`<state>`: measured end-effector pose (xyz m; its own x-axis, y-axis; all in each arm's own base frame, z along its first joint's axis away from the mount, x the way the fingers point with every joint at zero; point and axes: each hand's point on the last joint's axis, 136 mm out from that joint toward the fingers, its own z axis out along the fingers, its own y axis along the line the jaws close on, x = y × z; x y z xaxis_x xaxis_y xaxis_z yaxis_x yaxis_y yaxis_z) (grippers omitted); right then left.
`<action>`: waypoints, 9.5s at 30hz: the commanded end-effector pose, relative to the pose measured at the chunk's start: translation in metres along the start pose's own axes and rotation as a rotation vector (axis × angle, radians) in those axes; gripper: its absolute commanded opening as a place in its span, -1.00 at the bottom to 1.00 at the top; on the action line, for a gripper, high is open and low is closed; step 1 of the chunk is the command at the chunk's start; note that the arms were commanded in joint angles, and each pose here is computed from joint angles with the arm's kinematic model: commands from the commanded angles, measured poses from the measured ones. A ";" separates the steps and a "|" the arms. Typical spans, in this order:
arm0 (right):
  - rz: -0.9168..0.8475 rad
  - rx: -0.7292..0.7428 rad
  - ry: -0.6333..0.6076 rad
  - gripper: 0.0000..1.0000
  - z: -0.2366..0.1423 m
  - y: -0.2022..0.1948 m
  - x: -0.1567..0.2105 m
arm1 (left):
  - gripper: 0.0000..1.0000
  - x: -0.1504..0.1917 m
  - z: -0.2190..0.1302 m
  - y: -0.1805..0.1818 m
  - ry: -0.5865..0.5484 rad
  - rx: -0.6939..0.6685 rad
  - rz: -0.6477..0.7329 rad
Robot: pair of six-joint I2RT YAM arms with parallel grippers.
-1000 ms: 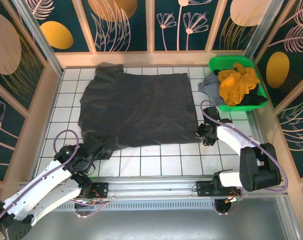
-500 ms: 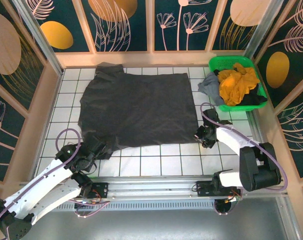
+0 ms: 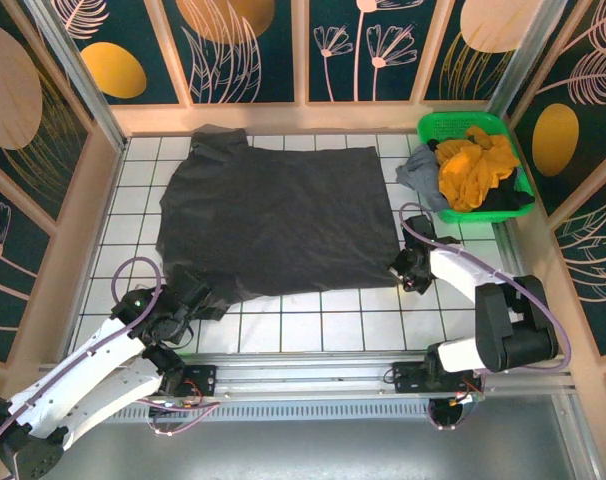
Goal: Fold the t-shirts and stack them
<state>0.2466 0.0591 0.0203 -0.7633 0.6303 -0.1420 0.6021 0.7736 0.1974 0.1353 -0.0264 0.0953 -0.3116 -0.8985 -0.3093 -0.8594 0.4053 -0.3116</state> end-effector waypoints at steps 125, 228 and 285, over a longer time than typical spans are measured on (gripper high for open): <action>-0.071 0.123 0.092 -0.52 0.015 0.003 -0.005 | -0.38 -0.052 0.134 -0.011 0.154 -0.185 0.024; -0.073 0.057 0.158 -0.31 0.036 0.002 0.014 | -0.44 -0.070 0.147 -0.033 0.186 -0.165 -0.059; -0.233 -0.368 -0.039 -0.14 -0.049 0.164 -0.076 | 0.21 -0.168 0.258 -0.396 -0.210 0.068 0.624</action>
<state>0.3930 0.1376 0.0970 -0.8699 0.4333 -0.2356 0.2922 0.8376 0.4617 0.6344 0.0146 0.0377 -0.6390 -0.4901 -0.5928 -0.5072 0.8479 -0.1542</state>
